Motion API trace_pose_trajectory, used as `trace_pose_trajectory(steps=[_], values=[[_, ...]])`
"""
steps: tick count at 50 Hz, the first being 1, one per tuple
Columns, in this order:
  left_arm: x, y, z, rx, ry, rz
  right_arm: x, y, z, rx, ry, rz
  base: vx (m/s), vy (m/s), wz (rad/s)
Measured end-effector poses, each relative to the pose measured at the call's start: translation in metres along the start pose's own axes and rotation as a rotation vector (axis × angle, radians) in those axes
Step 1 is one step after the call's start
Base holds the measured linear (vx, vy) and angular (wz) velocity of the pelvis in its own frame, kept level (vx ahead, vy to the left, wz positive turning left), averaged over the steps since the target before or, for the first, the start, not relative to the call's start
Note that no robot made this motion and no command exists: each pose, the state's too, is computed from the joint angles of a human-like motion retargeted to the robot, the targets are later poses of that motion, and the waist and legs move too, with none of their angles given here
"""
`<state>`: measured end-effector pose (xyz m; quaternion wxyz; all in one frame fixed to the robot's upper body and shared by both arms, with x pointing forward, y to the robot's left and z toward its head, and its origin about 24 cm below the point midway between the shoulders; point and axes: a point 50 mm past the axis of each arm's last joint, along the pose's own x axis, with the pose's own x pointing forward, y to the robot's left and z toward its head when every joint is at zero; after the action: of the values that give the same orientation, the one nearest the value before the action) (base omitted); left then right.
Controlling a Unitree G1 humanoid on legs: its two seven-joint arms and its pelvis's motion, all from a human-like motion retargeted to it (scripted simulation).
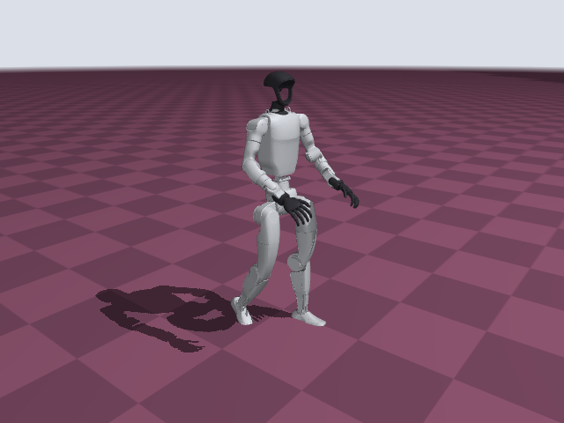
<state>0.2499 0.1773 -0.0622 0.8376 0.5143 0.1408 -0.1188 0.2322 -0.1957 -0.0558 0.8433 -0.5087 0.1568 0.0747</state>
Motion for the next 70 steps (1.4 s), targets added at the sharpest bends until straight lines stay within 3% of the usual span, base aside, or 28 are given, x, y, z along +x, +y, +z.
trace_pose_trajectory(steps=[3, 7, 15, 22, 28, 35, 42, 52, 56, 63, 70], values=[[0.006, 0.005, 0.01, 0.077, -0.045, 0.001, 0.001, -0.029, 0.011, 0.025, -0.085, -0.141, 0.2, 0.17, 1.2], [0.014, 0.023, 0.02, 0.122, -0.082, 0.078, 0.005, -0.073, 0.03, -0.131, -0.209, -0.348, 0.17, 0.12, 0.63], [0.01, 0.027, 0.011, 0.111, -0.036, 0.103, 0.019, -0.092, 0.061, -0.199, -0.313, -0.463, 0.17, 0.02, 0.23], [0.005, 0.026, 0.01, 0.104, -0.045, 0.128, 0.023, -0.045, 0.053, -0.326, -0.292, -0.28, 0.19, -0.03, 0.11], [0.003, 0.024, 0.012, 0.056, -0.049, 0.114, 0.027, -0.058, 0.058, -0.284, -0.31, -0.229, 0.2, -0.03, 0.62], [0.006, 0.021, 0.028, 0.007, -0.089, 0.101, 0.023, -0.019, 0.027, -0.288, -0.15, -0.012, 0.23, -0.04, 0.31], [0.001, 0.028, 0.032, -0.068, -0.169, 0.097, 0.005, -0.002, -0.005, -0.237, -0.048, 0.044, 0.35, -0.11, 0.78], [-0.01, 0.041, 0.008, -0.102, -0.131, 0.156, 0.014, -0.004, 0.019, -0.088, -0.119, 0.019, 0.42, -0.37, -1.2], [-0.018, 0.058, 0.003, -0.089, -0.137, 0.22, 0.016, -0.004, 0.032, -0.082, -0.164, 0.043, 0.4, -0.15, -0.92], [-0.012, 0.126, 0.038, -0.005, -0.305, 0.429, 0.005, -0.007, 0.012, -0.08, -0.098, 0.077, 0.27, -0.13, -0.47], [-0.002, 0.137, 0.076, -0.092, -0.389, 0.534, -0.001, 0.0, -0.011, -0.025, 0.009, 0.172, 0.19, -0.02, 0.13]])
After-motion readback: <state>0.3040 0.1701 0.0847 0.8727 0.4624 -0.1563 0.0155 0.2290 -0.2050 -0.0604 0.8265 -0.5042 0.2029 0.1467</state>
